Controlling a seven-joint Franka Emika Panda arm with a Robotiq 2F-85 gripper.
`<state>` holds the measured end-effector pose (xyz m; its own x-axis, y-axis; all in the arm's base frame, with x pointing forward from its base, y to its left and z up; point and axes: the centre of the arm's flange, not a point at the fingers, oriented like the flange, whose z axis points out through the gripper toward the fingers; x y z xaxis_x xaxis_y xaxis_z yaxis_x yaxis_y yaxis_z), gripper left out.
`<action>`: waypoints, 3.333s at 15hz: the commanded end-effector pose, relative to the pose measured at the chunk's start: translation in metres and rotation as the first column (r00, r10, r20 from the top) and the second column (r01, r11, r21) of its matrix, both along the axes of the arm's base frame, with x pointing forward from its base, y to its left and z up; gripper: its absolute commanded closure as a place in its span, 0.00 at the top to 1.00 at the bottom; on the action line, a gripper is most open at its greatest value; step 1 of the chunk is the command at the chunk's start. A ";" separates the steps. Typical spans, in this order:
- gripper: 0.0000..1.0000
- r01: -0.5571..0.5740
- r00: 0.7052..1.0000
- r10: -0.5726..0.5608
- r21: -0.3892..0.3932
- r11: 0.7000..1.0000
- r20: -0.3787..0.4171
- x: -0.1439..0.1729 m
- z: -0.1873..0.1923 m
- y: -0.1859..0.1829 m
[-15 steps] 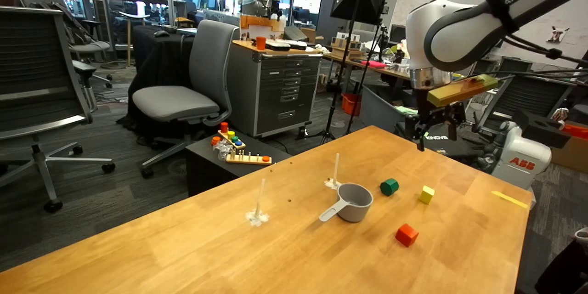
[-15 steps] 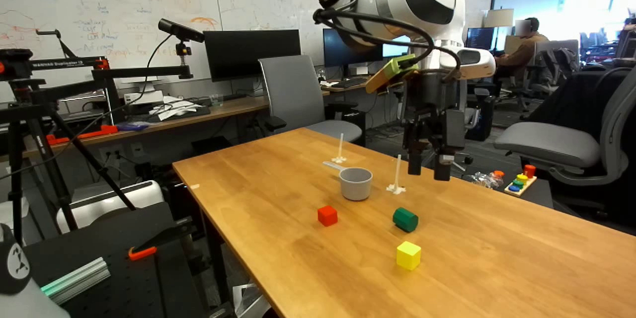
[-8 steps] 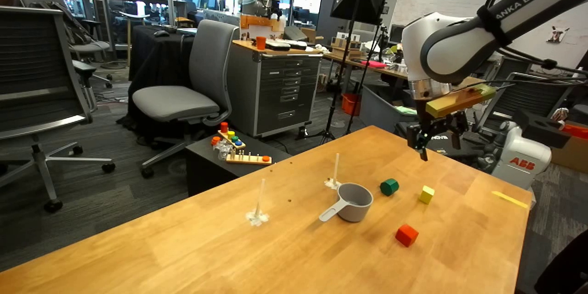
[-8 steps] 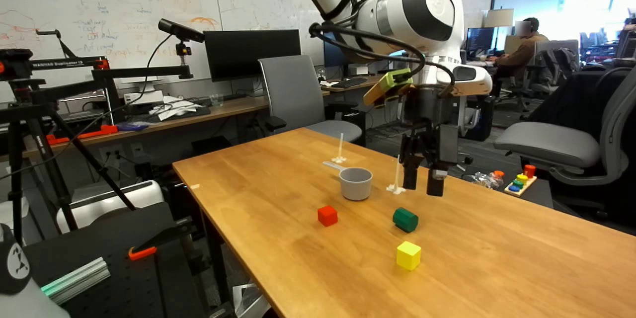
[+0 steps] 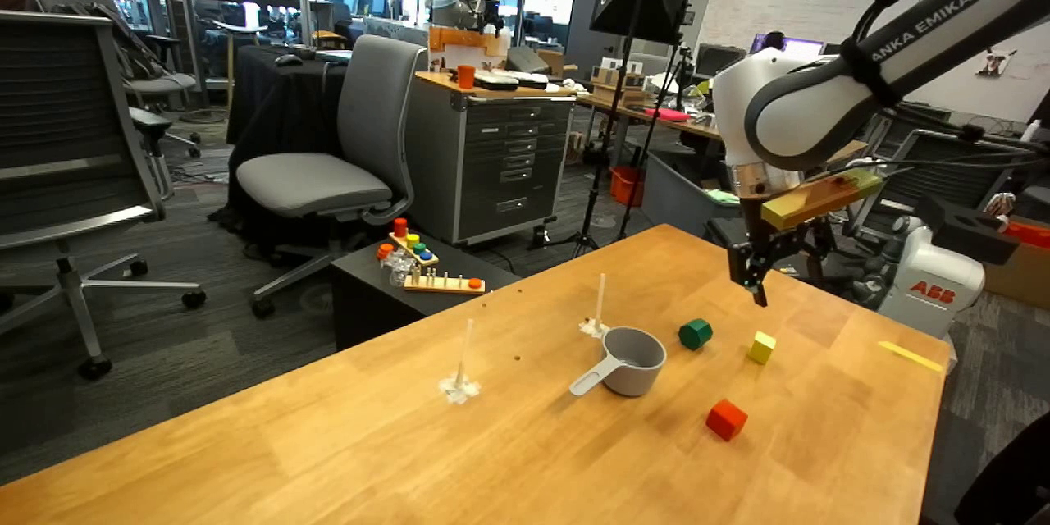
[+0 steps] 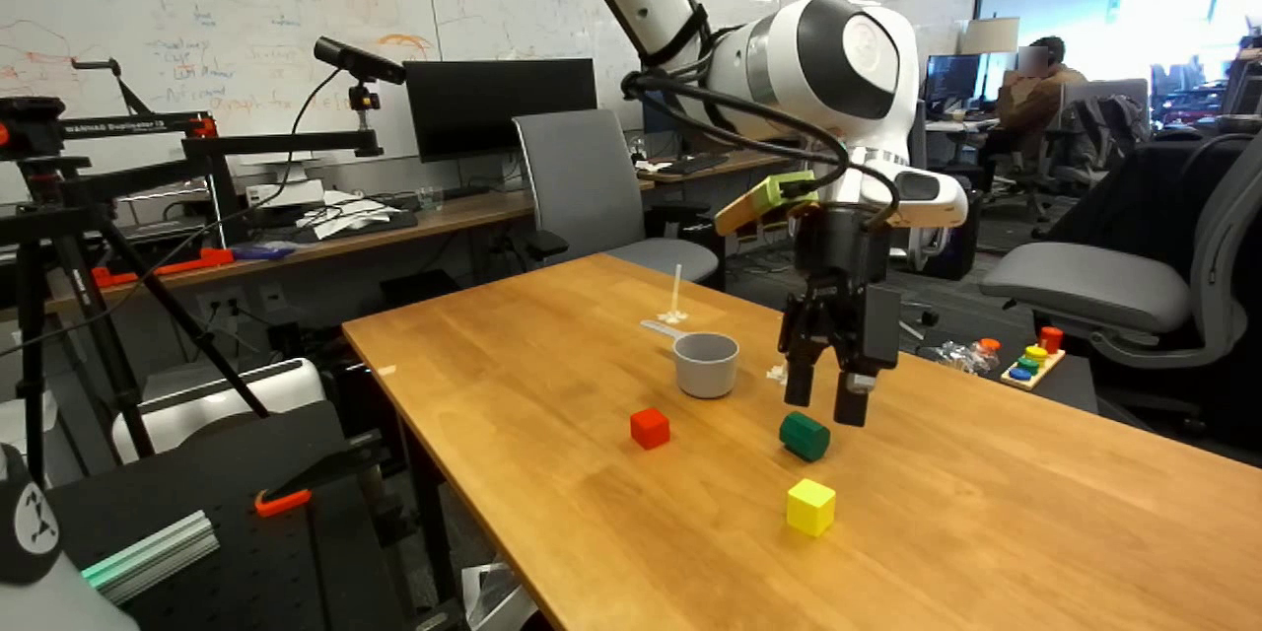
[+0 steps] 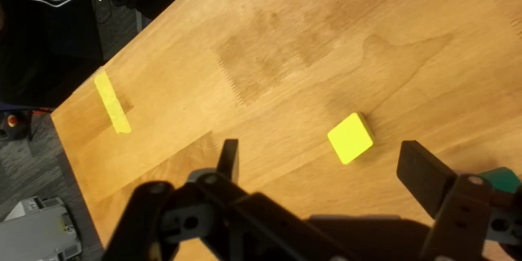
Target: Place the blocks inside the grey measuring cup
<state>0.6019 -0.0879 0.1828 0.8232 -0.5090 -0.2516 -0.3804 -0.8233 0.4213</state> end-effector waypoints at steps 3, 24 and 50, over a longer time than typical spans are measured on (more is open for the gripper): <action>1.00 -0.057 0.997 0.064 0.183 0.981 -0.033 0.004 -0.013 0.000; 1.00 -0.089 0.987 0.083 0.034 0.995 0.135 0.025 -0.038 -0.023; 1.00 -0.148 0.973 0.164 -0.109 0.983 0.162 -0.009 -0.062 -0.014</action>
